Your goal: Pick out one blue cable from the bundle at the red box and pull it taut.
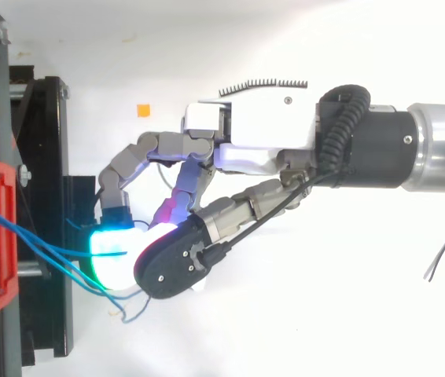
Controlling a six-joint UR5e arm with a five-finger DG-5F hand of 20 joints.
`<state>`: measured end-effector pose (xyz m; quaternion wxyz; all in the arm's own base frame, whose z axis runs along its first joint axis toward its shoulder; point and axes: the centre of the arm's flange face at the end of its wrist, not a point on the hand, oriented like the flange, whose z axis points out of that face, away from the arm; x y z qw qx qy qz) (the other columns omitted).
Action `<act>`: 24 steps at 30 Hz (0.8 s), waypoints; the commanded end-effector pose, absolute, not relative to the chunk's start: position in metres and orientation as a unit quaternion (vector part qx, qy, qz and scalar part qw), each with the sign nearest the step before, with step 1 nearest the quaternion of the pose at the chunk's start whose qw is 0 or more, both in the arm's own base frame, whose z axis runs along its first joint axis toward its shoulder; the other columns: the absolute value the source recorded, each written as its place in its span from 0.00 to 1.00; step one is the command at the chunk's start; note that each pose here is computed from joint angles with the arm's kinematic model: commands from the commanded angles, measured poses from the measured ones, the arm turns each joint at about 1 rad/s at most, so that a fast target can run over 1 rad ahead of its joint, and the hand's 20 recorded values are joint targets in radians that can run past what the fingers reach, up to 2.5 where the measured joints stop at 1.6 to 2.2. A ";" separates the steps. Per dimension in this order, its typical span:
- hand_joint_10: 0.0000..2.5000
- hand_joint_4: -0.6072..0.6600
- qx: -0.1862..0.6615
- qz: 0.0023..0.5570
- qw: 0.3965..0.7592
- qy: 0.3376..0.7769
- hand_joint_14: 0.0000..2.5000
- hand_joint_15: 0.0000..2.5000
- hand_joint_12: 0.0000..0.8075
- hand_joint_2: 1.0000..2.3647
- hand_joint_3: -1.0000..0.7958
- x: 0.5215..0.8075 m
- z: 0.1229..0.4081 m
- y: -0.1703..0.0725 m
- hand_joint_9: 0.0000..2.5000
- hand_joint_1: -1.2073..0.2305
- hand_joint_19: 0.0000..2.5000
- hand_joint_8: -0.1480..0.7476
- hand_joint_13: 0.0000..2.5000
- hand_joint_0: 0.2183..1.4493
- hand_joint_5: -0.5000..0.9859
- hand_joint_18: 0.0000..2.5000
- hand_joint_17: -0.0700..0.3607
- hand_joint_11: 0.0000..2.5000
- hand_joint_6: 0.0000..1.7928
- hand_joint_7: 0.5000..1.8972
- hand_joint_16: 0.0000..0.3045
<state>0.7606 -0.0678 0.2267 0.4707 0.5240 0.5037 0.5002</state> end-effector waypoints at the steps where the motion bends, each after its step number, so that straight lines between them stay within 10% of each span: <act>1: 0.01 0.35 0.524 0.501 0.470 0.503 0.01 0.20 0.38 0.01 0.37 0.761 0.227 -0.068 0.54 0.36 0.27 0.48 0.40 0.29 0.31 0.42 0.39 0.30 0.48 0.33 0.14; 24: 0.01 0.40 0.545 0.462 0.440 0.544 0.01 0.20 0.38 0.01 0.39 0.733 0.258 -0.072 0.52 0.33 0.26 0.50 0.40 0.30 0.33 0.43 0.40 0.27 0.47 0.35 0.15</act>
